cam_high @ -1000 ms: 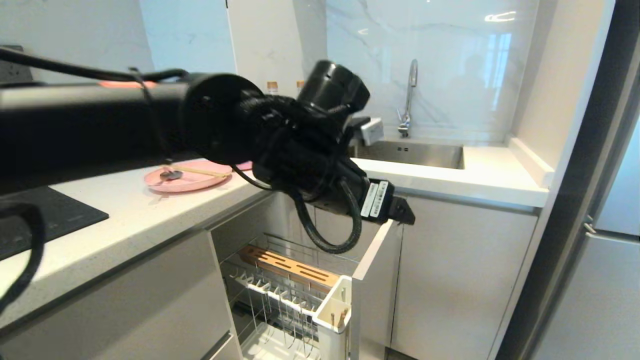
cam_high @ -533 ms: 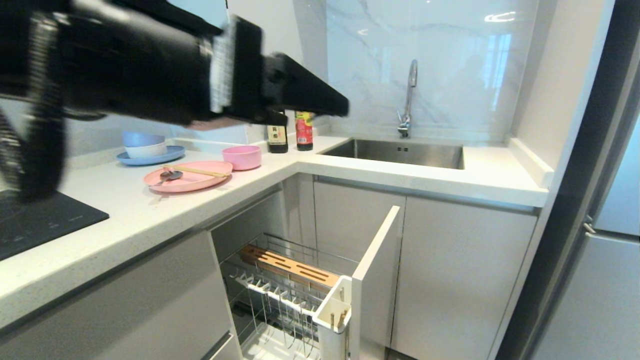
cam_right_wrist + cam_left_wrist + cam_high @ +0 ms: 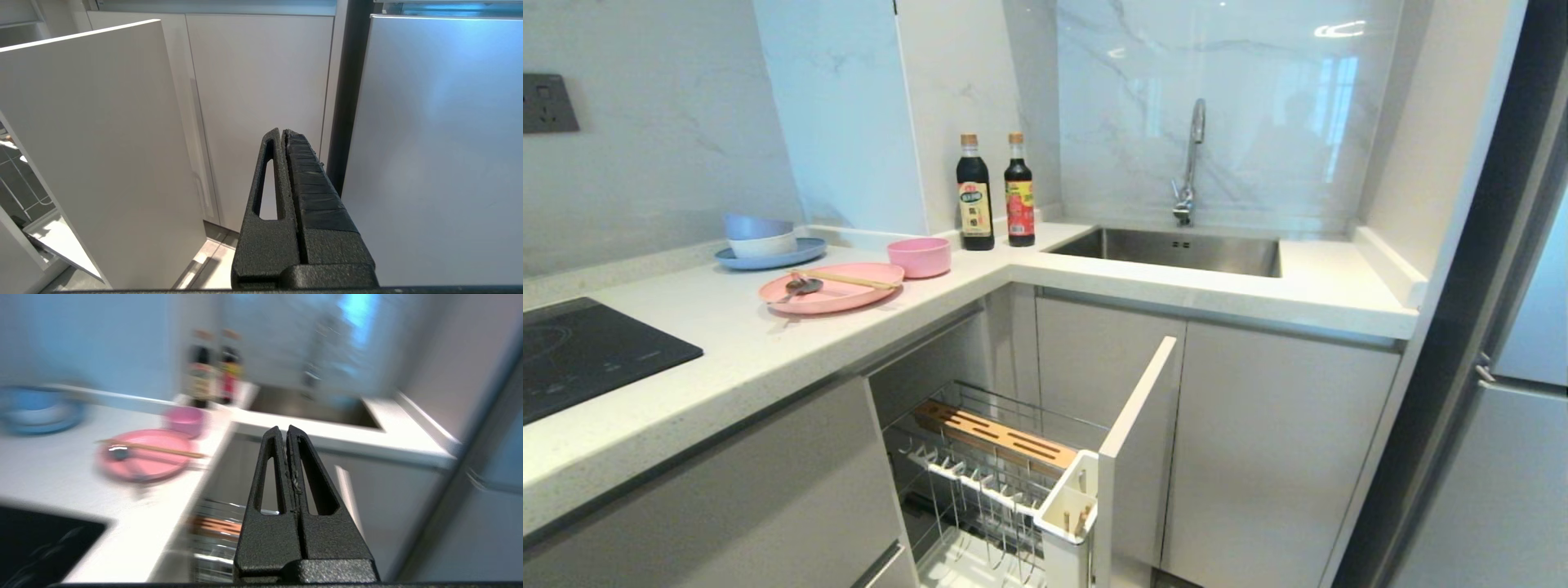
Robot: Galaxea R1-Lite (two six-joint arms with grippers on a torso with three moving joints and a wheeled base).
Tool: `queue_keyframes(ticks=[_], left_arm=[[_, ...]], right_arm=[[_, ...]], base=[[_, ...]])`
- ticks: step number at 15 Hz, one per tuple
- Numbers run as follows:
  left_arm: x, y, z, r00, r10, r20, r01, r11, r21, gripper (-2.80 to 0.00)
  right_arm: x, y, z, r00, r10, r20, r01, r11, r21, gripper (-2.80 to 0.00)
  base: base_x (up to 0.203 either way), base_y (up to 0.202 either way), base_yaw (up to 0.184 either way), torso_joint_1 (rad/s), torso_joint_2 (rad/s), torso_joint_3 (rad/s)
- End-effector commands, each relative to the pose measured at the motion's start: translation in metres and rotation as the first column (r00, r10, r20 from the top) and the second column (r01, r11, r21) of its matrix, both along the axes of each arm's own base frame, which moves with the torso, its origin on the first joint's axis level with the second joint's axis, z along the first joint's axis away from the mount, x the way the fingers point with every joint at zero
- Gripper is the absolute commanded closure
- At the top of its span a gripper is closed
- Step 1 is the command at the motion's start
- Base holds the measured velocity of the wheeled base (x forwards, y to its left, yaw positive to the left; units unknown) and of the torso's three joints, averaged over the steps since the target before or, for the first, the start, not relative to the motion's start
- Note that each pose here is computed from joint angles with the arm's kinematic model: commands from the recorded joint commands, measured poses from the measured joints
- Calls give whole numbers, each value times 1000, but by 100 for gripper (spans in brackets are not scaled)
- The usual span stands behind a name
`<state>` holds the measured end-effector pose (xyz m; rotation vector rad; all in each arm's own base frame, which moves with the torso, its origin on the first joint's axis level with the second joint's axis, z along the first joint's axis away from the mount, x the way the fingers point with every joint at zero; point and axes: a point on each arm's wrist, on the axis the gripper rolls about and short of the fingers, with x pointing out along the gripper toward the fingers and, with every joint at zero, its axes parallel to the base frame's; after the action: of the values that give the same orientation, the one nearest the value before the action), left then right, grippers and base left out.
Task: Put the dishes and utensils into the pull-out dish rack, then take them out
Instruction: Pick up the chopsticks and place it in the cupboard
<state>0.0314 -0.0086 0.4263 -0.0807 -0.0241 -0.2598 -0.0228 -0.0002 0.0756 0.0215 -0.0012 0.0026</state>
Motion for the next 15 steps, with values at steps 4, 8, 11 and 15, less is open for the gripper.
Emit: queue_keyframes(ticks=[4,8,11,15], left_arm=[[-78,9,-45,957,275,89,-278,960,23,0],[-108,5,-114,932,338,128,-349,934,81,0],[-114,6,-172,931,316,184,-339,934,112,0],[-91,8,-262,951,274,145,-299,933,200,0]], right_arm=[[0,0,0,1000,1,-1,-1,1000,0,0],[0,0,0,1000,1,-1,-1,1000,0,0],[0,0,0,1000,1,-1,-1,1000,0,0],[0,0,0,1000,1,-1,-1,1000,0,0]], base=[[0,0,0,0,0,0],[0,0,0,0,0,0],[0,0,0,0,0,0],[0,0,0,0,0,0]])
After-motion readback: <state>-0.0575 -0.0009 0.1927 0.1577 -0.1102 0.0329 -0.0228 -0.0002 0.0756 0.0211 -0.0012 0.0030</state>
